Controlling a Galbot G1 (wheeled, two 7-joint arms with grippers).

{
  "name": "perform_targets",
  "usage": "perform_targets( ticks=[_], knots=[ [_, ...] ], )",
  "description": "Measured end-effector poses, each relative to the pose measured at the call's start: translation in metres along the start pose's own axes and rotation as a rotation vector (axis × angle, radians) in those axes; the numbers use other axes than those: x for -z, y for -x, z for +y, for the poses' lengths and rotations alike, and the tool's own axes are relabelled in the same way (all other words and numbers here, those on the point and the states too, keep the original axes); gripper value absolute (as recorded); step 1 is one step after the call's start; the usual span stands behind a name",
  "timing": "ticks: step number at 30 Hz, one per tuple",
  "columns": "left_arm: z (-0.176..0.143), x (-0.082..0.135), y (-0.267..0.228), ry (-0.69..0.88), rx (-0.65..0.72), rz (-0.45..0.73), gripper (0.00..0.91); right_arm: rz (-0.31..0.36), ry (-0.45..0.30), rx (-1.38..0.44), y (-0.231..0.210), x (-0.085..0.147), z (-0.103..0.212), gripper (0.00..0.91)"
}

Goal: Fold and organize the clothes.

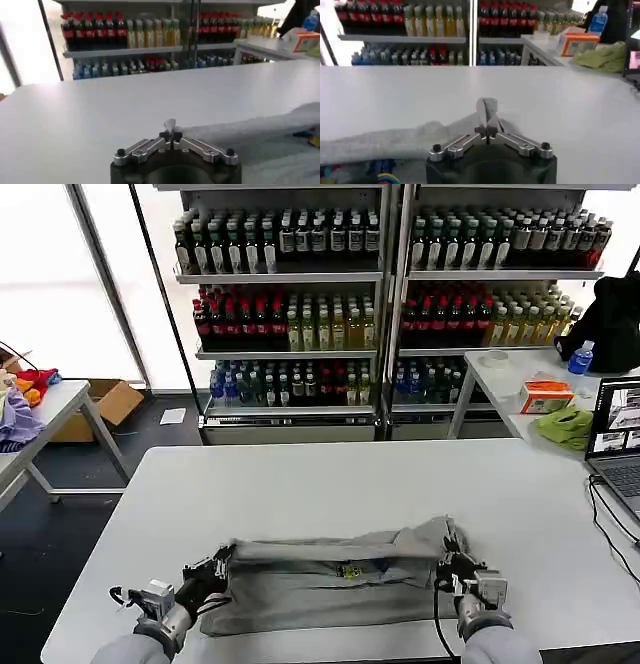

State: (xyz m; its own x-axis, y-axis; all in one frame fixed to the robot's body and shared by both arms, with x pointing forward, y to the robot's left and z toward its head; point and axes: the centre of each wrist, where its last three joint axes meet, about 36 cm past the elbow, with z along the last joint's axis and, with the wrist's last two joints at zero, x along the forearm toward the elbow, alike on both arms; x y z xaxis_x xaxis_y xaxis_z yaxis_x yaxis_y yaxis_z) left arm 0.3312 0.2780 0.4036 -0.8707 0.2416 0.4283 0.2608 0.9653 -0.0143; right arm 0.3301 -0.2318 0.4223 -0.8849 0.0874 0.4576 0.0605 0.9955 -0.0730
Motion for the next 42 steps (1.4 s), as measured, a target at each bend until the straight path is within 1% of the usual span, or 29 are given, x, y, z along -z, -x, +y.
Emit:
perform_targets(
  ticks=[3,4,5,6,9,10,11,12,13,14,19,22,25,31,42],
  knots=[
    [-0.002,-0.003,-0.002,0.004,-0.003,0.01,0.01,0.015,-0.006,-0.002,0.0,-0.006,0.003,0.0],
    [-0.002,-0.004,-0.002,0.006,-0.003,0.012,0.04,0.019,-0.009,-0.004,0.0,-0.009,0.004,0.0],
    [-0.003,-0.004,-0.002,0.008,-0.002,0.013,0.04,0.023,-0.011,-0.006,0.0,-0.01,0.004,0.0],
    [-0.003,-0.005,-0.002,0.009,-0.001,0.015,0.907,0.028,-0.013,-0.007,0.0,-0.012,0.005,0.0],
    [-0.004,-0.007,-0.003,0.014,0.003,0.022,0.907,0.039,-0.018,-0.013,0.0,-0.017,0.006,0.0],
    [-0.004,-0.007,-0.004,0.015,0.005,0.022,0.907,0.04,-0.019,-0.017,0.001,-0.018,0.007,0.101],
    [-0.005,-0.007,-0.004,0.017,0.007,0.019,0.907,0.04,-0.021,-0.022,0.001,-0.019,0.007,0.171],
    [-0.006,-0.006,-0.005,0.018,0.007,0.017,0.907,0.039,-0.023,-0.025,0.001,-0.019,0.007,0.302],
    [-0.007,-0.006,-0.005,0.019,0.008,0.015,0.907,0.039,-0.024,-0.027,0.001,-0.019,0.006,0.685],
    [-0.008,-0.005,-0.006,0.018,0.01,0.012,0.907,0.039,-0.027,-0.03,0.001,-0.019,0.006,0.907],
    [-0.013,-0.001,-0.011,0.013,0.018,-0.002,0.907,0.042,-0.041,-0.045,0.0,-0.021,0.002,0.907],
    [-0.017,0.003,-0.015,0.012,0.028,-0.016,0.907,0.03,-0.038,-0.053,-0.004,-0.019,-0.002,0.907],
    [-0.02,0.007,-0.019,0.009,0.044,-0.032,0.907,-0.002,-0.028,-0.063,-0.009,-0.011,-0.006,0.907],
    [-0.024,0.008,-0.02,-0.021,0.075,-0.03,0.907,-0.075,-0.018,-0.061,-0.02,0.01,-0.006,0.907],
    [-0.034,-0.001,-0.017,-0.111,0.113,-0.001,0.907,-0.15,-0.017,-0.043,-0.025,0.034,-0.005,0.907]
  ],
)
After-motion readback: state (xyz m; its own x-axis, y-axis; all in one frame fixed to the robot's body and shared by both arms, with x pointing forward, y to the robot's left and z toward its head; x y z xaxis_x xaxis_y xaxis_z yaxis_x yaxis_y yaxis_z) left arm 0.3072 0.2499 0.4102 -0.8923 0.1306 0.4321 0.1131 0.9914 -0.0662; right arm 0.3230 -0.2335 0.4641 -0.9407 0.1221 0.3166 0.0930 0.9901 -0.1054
